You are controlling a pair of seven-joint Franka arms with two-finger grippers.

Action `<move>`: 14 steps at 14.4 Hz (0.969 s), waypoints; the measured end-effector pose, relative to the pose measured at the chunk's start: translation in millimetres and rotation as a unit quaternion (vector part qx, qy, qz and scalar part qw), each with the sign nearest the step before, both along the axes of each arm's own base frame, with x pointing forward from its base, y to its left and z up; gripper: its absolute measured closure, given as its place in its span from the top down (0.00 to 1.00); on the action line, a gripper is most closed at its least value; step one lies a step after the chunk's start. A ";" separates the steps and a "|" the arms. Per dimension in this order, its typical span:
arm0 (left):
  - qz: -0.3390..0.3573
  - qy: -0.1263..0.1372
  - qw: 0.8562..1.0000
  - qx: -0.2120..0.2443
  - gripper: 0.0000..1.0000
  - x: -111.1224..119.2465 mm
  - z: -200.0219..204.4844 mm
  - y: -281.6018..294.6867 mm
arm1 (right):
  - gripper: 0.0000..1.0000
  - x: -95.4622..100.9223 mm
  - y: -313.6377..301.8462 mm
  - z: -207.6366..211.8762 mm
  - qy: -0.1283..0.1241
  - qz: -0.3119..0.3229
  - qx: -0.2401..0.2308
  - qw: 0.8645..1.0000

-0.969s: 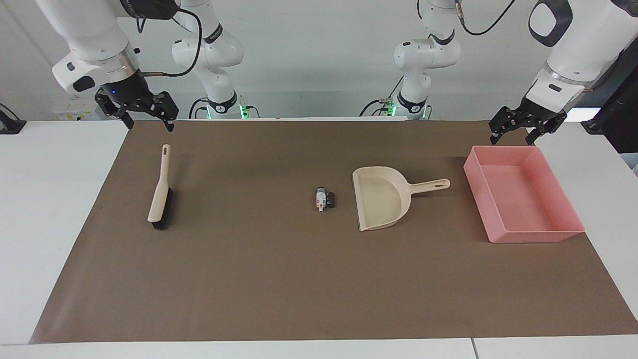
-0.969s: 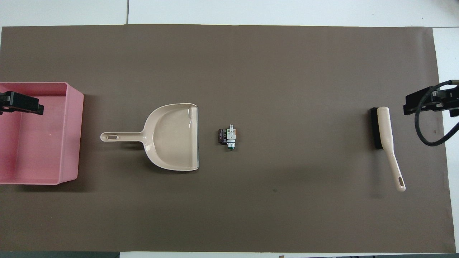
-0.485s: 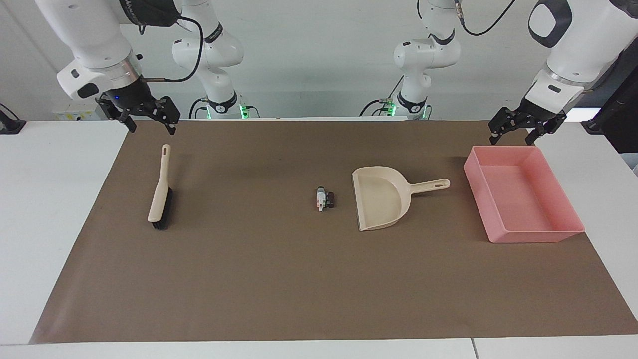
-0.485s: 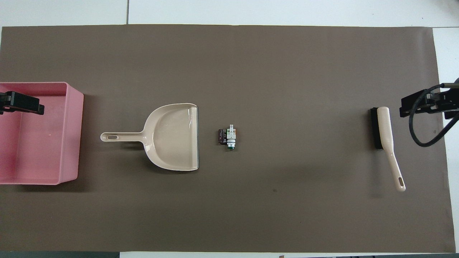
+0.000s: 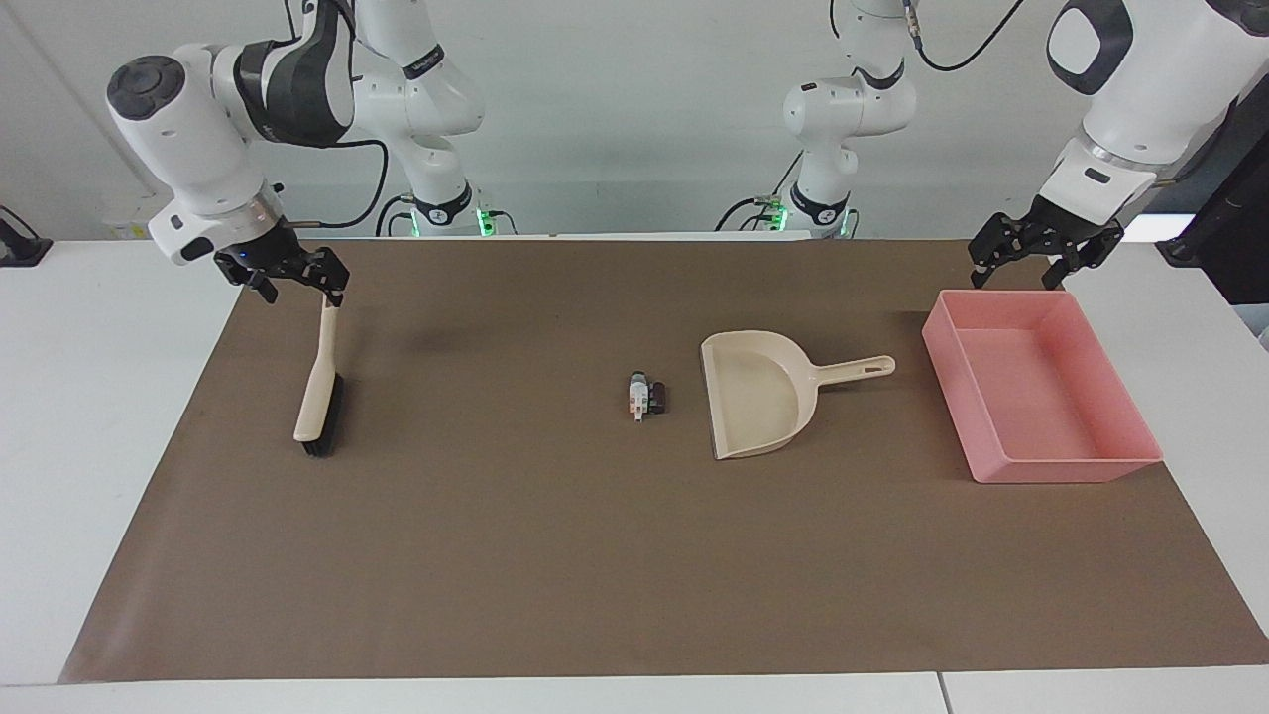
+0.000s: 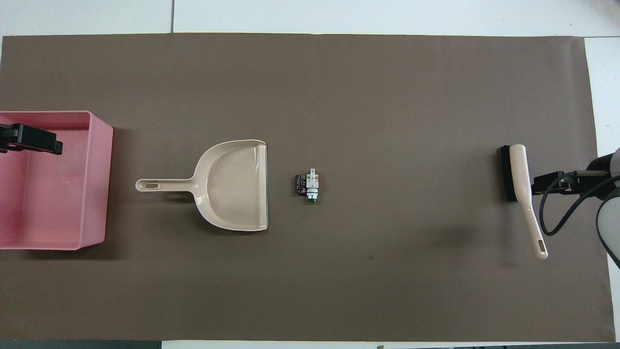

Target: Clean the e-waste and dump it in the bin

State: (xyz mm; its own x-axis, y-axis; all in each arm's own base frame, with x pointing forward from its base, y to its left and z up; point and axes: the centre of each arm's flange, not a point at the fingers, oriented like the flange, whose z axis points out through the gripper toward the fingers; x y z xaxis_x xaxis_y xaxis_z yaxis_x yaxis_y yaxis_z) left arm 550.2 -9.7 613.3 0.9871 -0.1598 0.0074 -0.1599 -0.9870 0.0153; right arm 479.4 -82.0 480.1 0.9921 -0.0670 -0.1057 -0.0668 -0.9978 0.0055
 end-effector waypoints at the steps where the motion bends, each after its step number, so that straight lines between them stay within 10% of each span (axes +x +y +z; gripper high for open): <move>1: -0.022 -0.002 1.000 0.000 0.99 0.3 0.3 -0.8 | 1.00 -7.2 -11.1 -17.3 0.001 0.005 0.003 1.000; 8: -0.251 -0.037 0.967 0.008 0.99 8.6 -11.1 -23.9 | 0.99 -51.0 -35.8 -126.3 0.002 -0.003 0.008 1.000; 14: -0.508 -0.030 0.861 0.014 1.00 -13.4 -58.9 -64.5 | 0.89 -64.4 -39.7 -146.3 0.002 -0.005 0.010 1.000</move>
